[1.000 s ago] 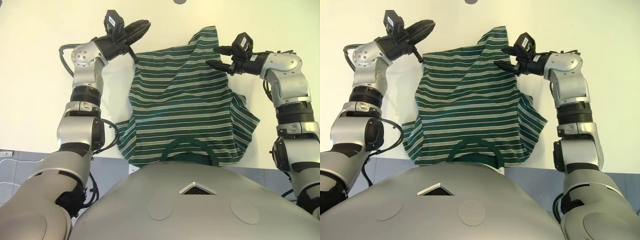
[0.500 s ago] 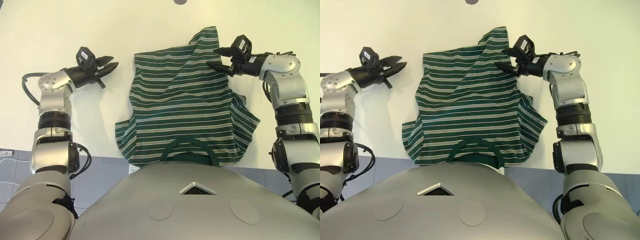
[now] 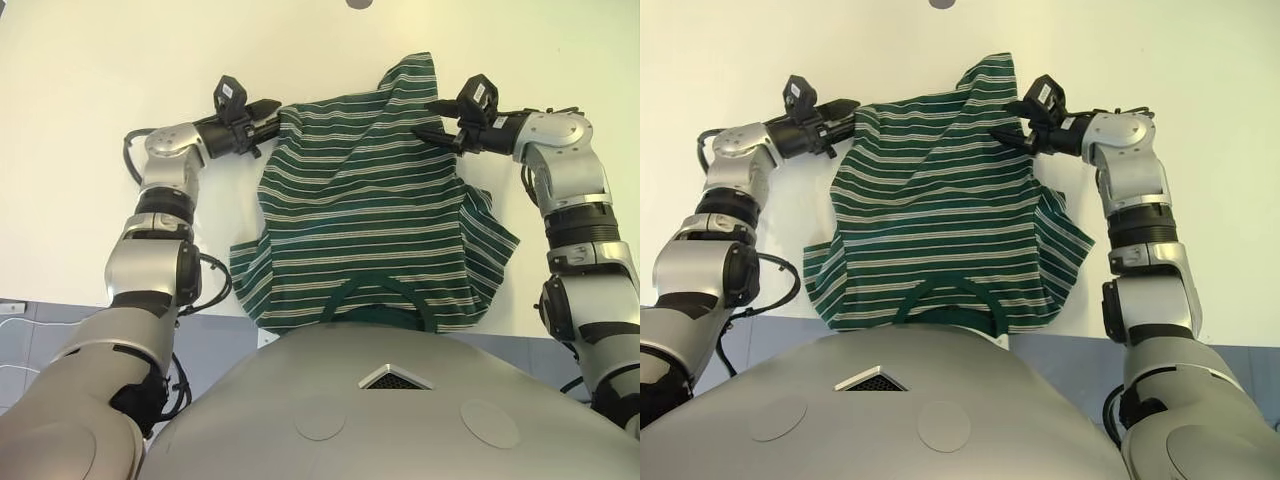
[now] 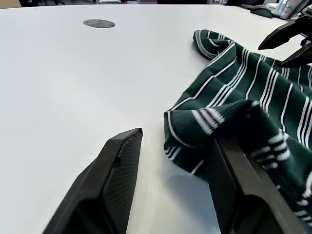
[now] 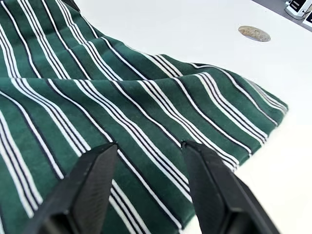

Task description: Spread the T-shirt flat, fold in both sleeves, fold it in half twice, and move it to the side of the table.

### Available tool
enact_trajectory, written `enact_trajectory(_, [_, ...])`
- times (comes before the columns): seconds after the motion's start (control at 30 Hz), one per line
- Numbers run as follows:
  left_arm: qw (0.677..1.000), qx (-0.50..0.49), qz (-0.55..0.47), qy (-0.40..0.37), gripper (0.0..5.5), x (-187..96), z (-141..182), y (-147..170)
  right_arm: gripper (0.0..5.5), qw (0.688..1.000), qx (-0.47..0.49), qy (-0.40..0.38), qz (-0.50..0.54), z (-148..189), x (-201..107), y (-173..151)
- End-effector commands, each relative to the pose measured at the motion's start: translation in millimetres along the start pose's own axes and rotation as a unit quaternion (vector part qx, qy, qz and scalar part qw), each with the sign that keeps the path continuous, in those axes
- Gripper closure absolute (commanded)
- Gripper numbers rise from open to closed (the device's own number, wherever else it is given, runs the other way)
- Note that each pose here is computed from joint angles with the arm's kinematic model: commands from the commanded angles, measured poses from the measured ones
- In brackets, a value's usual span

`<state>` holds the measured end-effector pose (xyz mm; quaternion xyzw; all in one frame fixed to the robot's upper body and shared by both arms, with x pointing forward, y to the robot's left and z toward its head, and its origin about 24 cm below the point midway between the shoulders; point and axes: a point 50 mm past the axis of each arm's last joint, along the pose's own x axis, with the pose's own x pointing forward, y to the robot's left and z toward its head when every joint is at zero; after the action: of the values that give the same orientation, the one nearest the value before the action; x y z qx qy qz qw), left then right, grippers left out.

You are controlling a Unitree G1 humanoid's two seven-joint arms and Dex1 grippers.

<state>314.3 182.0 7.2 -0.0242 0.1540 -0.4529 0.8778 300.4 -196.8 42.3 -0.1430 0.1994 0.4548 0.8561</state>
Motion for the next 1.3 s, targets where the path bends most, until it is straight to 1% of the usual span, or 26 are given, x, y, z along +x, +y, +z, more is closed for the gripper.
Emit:
enact_trajectory(0.03, [1.000,0.002,-0.003,0.026,4.03,10,-7,-5,3.03,1.000,-0.021,0.001,-0.006,10,1,-7])
enact_trajectory(0.07, [1.000,0.004,-0.005,0.015,4.28,11,-5,-5,3.03,1.000,-0.022,0.000,-0.007,10,2,-8])
enact_trajectory(0.2, [0.999,0.042,-0.020,-0.019,4.95,15,6,-9,3.03,1.000,-0.025,-0.001,-0.010,11,5,-7])
enact_trajectory(0.3, [0.991,0.135,-0.020,-0.001,5.48,10,11,-8,3.03,1.000,-0.028,-0.003,-0.011,11,6,-7])
enact_trajectory(0.37, [0.973,0.228,-0.019,0.012,5.48,3,23,-5,3.03,0.999,-0.032,-0.002,-0.012,11,5,-7])
enact_trajectory(0.43, [0.928,0.371,-0.030,0.032,5.48,-4,51,-1,3.03,0.999,-0.035,0.003,-0.016,10,3,-8])
enact_trajectory(0.47, [0.895,0.442,-0.037,0.034,5.48,-6,68,-1,3.03,0.999,-0.037,0.004,-0.018,9,2,-9])
enact_trajectory(0.5, [0.843,0.535,-0.048,0.030,5.48,-7,92,-6,3.03,0.999,-0.039,0.006,-0.020,9,1,-9])
enact_trajectory(0.53, [0.805,0.590,-0.055,0.025,5.48,-8,105,-10,3.03,0.999,-0.040,0.006,-0.021,9,0,-9])
enact_trajectory(0.57, [0.753,0.653,-0.073,0.026,5.48,-8,117,-17,3.03,0.999,-0.042,0.009,-0.021,8,0,-9])
enact_trajectory(0.6, [0.695,0.712,-0.101,0.024,5.48,-8,123,-29,3.03,0.999,-0.044,0.012,-0.021,7,-1,-9])
enact_trajectory(0.63, [0.657,0.743,-0.126,0.017,5.48,-7,121,-40,3.03,0.999,-0.046,0.015,-0.021,6,-1,-8])
enact_trajectory(0.67, [0.626,0.764,-0.156,0.012,5.48,-7,112,-51,3.03,0.999,-0.046,0.017,-0.023,4,-2,-8])
enact_trajectory(0.7, [0.613,0.769,-0.180,0.011,5.48,-8,99,-60,3.03,0.998,-0.046,0.019,-0.024,3,-3,-8])
enact_trajectory(0.73, [0.610,0.767,-0.199,0.014,5.48,-9,84,-66,3.03,0.998,-0.046,0.021,-0.026,2,-4,-8])
enact_trajectory(0.77, [0.618,0.752,-0.227,0.035,5.48,-14,58,-68,3.03,0.998,-0.046,0.023,-0.026,0,-4,-7])
enact_trajectory(0.8, [0.638,0.724,-0.255,0.071,5.48,-24,26,-67,3.03,0.998,-0.048,0.028,-0.025,-1,-5,-6])
enact_trajectory(0.87, [0.663,0.682,-0.278,0.136,5.48,-43,-17,-61,3.03,0.998,-0.052,0.035,-0.023,-3,-5,-5])
enact_trajectory(0.9, [0.672,0.670,-0.271,0.165,5.48,-50,-29,-55,3.03,0.998,-0.054,0.038,-0.021,-4,-5,-5])
enact_trajectory(0.93, [0.679,0.664,-0.257,0.181,5.48,-55,-33,-49,3.03,0.997,-0.057,0.040,-0.020,-4,-6,-5])
enact_trajectory(0.97, [0.688,0.659,-0.243,0.183,5.48,-55,-35,-45,3.03,0.997,-0.059,0.043,-0.019,-4,-6,-5])
enact_trajectory(1.03, [0.716,0.644,-0.231,0.140,5.48,-41,-34,-57,3.03,0.996,-0.066,0.048,-0.018,-4,-6,-5])
enact_trajectory(1.1, [0.746,0.614,-0.229,0.122,5.03,-34,-37,-65,3.03,0.996,-0.075,0.052,-0.013,-3,-5,-5])
enact_trajectory(1.17, [0.777,0.587,-0.198,0.113,4.50,-36,-29,-61,3.03,0.995,-0.079,0.056,-0.013,-3,-6,-6])
enact_trajectory(1.23, [0.808,0.561,-0.153,0.094,4.17,-41,-9,-51,3.03,0.995,-0.080,0.057,-0.015,-4,-7,-7])
enact_trajectory(1.3, [0.841,0.530,-0.089,0.063,3.90,-49,19,-36,3.03,0.995,-0.081,0.056,-0.015,-4,-6,-6])
